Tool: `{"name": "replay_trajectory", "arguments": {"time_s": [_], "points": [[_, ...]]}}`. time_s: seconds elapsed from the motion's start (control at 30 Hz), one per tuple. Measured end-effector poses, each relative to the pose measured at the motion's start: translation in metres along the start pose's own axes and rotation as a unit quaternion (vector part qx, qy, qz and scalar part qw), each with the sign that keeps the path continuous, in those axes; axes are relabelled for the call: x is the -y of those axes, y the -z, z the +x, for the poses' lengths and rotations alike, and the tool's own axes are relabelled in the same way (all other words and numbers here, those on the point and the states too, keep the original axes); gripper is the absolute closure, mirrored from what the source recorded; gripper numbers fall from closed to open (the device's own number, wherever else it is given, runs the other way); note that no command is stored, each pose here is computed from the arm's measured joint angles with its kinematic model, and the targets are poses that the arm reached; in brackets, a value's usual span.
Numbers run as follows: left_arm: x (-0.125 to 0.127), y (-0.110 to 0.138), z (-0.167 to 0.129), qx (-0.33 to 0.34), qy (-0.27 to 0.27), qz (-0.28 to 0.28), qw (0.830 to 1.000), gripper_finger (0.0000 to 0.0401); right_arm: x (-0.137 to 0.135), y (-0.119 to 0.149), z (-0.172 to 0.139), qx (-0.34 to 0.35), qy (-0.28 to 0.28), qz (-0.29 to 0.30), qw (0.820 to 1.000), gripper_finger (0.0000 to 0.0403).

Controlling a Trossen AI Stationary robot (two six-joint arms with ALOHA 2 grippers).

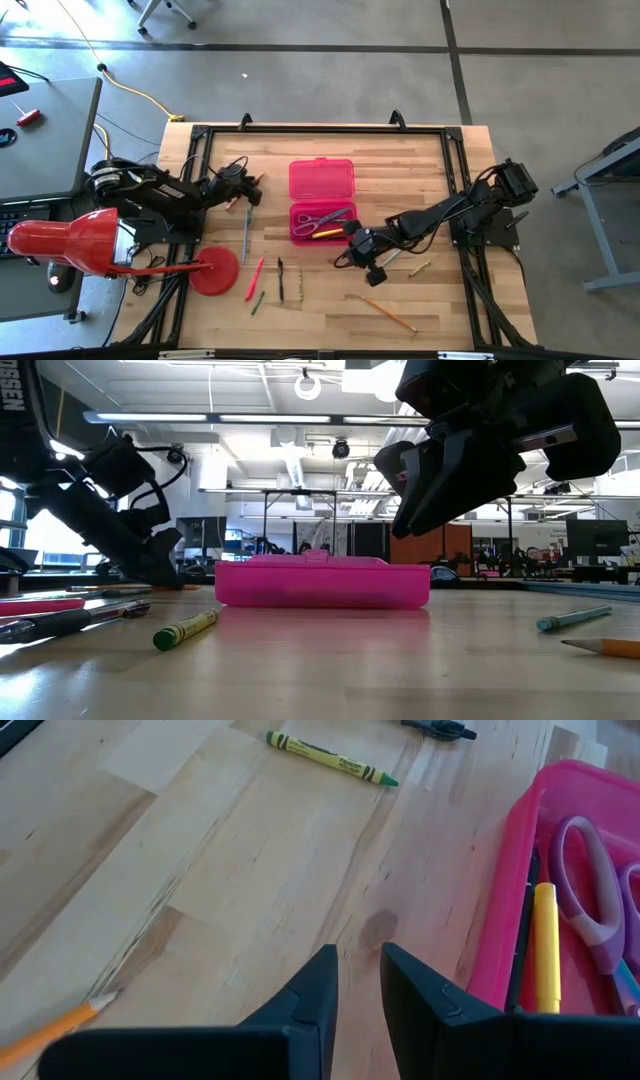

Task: Pick & place school supplies into a supply box
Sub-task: Put the top orange pencil into the pink supply box

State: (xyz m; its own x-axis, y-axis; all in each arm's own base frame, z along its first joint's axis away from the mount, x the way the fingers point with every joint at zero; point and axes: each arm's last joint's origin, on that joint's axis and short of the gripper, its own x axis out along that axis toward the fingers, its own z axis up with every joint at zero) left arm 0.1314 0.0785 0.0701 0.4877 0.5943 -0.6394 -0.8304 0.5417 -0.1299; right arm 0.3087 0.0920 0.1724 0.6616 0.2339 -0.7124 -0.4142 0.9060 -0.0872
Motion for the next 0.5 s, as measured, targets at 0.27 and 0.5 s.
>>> {"name": "replay_trajectory", "arguments": {"time_s": [0.27,0.5], "points": [[0.001,0.002,0.009,0.026,-0.014,-0.026,0.999,0.0263,0.0,0.0,0.0,0.0,0.0,-0.002,1.0,0.0345],[0.003,0.003,0.02,0.056,-0.027,-0.019,0.998,0.0263,0.0,0.0,0.0,0.0,0.0,-0.02,1.0,0.0345]]}}
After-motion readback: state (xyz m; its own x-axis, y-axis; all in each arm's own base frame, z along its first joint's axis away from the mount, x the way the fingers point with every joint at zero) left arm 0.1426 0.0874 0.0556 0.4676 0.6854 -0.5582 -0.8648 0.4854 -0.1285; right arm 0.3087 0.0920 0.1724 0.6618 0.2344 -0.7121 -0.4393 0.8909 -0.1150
